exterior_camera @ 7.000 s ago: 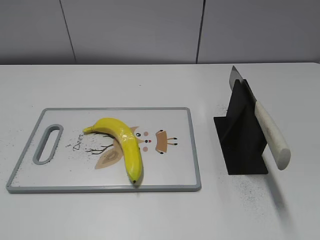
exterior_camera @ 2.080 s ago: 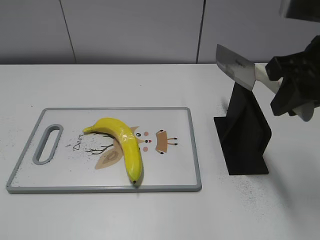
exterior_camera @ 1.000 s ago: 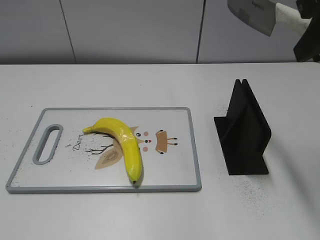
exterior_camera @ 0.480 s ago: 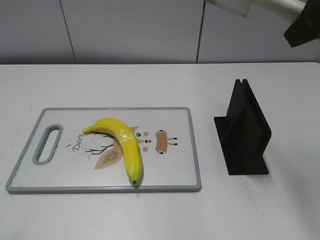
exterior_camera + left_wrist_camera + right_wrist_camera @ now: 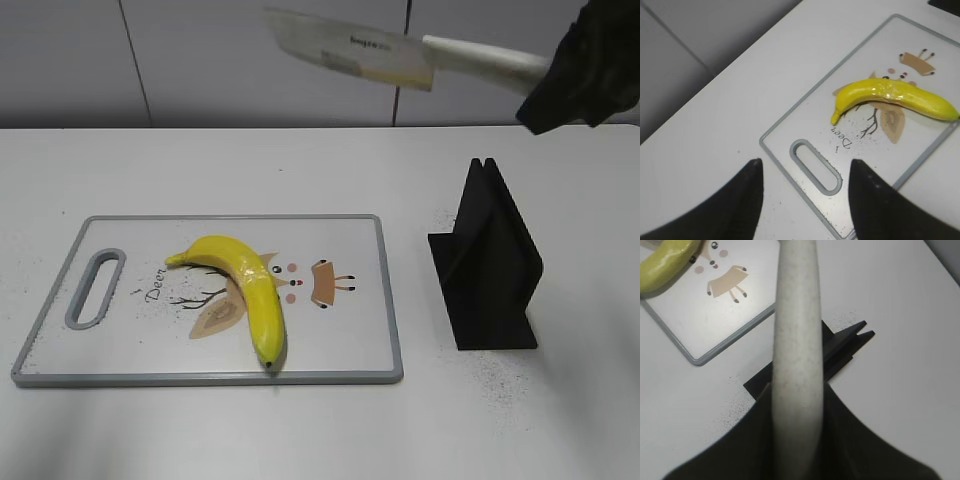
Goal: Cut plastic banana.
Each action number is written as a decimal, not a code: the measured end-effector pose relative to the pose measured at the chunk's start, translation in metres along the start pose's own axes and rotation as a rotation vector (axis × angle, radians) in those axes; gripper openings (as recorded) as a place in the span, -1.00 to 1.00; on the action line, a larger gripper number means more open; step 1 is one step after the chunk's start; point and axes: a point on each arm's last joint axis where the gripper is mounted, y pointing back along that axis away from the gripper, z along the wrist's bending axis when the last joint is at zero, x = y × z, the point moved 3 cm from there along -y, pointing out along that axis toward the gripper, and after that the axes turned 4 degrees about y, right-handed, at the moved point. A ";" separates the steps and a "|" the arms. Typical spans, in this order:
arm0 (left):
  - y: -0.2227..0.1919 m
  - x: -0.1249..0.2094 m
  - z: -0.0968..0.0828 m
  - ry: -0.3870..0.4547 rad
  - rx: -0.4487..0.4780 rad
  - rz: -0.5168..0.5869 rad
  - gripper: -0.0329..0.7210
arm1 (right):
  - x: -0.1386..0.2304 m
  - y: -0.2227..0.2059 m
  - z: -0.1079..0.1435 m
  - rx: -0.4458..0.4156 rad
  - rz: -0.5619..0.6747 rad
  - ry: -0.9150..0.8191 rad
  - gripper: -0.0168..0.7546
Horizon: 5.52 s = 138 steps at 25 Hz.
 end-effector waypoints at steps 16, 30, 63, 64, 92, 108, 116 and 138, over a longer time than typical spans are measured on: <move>-0.084 -0.075 -0.014 -0.504 0.403 -0.020 0.44 | -0.018 -0.070 0.012 -0.326 -0.023 0.405 -0.53; -0.140 -0.066 -0.008 -0.512 0.438 0.063 0.44 | -0.041 -0.069 0.010 -0.372 -0.088 0.532 -0.53; -0.234 0.008 -0.020 -0.284 0.518 0.337 -0.89 | -0.023 -0.174 0.008 -0.460 0.002 0.443 -0.51; -0.243 0.021 -0.023 -0.260 0.511 0.354 -0.89 | -0.017 -0.189 0.010 -0.484 0.025 0.432 -0.50; -0.176 0.001 -0.024 -0.265 0.337 0.192 -0.88 | -0.046 -0.129 0.005 -0.359 -0.095 0.486 -0.42; -0.149 -0.015 -0.021 -0.311 0.285 0.118 -0.70 | -0.053 -0.106 0.004 -0.328 -0.135 0.498 -0.43; -0.150 -0.018 -0.017 -0.286 0.252 0.095 0.81 | -0.052 -0.106 0.003 -0.326 -0.129 0.467 -0.53; -0.102 0.001 0.082 0.509 -0.004 0.238 0.74 | -0.040 -0.068 -0.011 -0.197 0.075 -0.029 -0.53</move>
